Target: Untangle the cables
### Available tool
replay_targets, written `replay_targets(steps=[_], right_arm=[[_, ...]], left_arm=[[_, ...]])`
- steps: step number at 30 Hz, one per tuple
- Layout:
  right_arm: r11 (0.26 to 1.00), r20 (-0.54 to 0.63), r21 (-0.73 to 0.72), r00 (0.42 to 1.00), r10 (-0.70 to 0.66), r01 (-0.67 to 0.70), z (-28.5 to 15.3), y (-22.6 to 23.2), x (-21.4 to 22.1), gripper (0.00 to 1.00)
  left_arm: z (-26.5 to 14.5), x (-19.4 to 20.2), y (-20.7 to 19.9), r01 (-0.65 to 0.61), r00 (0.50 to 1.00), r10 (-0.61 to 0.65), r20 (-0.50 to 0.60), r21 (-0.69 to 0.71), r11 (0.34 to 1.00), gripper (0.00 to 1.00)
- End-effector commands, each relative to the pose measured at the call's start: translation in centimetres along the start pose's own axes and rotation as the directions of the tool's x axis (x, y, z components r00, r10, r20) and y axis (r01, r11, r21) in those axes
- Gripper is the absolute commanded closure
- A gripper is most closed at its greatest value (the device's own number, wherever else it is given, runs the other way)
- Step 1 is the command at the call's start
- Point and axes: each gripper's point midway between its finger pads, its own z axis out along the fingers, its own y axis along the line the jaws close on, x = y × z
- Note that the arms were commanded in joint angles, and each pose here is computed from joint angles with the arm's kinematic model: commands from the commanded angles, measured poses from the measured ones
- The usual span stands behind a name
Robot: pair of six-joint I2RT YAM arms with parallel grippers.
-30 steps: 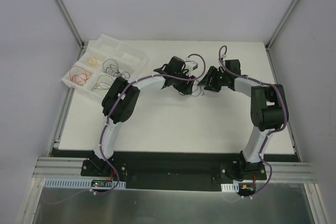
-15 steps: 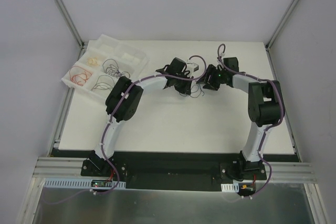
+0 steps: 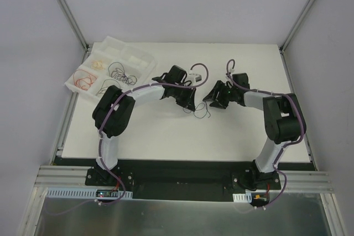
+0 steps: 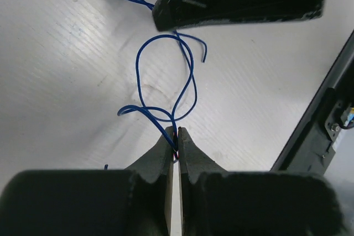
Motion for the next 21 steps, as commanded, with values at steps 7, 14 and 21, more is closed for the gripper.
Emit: replay_targets(steps=[7, 14, 21], right_arm=[[0.988, -0.056, -0.105, 0.991, -0.124, 0.118, 0.2, 4.2, 1.6, 0.49], [0.994, -0.058, -0.050, 0.993, -0.101, 0.098, 0.5, 3.4, 1.4, 0.67], [0.995, -0.095, -0.061, 0.992, -0.088, 0.082, 1.2, 3.5, 1.4, 0.84]], left_arm=[[-3.4, -0.4, -3.7, 0.029, 0.999, -0.032, 0.025, 0.104, 0.994, 1.00], [-4.4, -0.7, -4.1, 0.008, 0.999, -0.012, 0.043, 0.095, 0.995, 1.00], [-5.2, -0.8, -4.6, -0.006, 0.999, 0.001, 0.052, 0.100, 0.995, 1.00]])
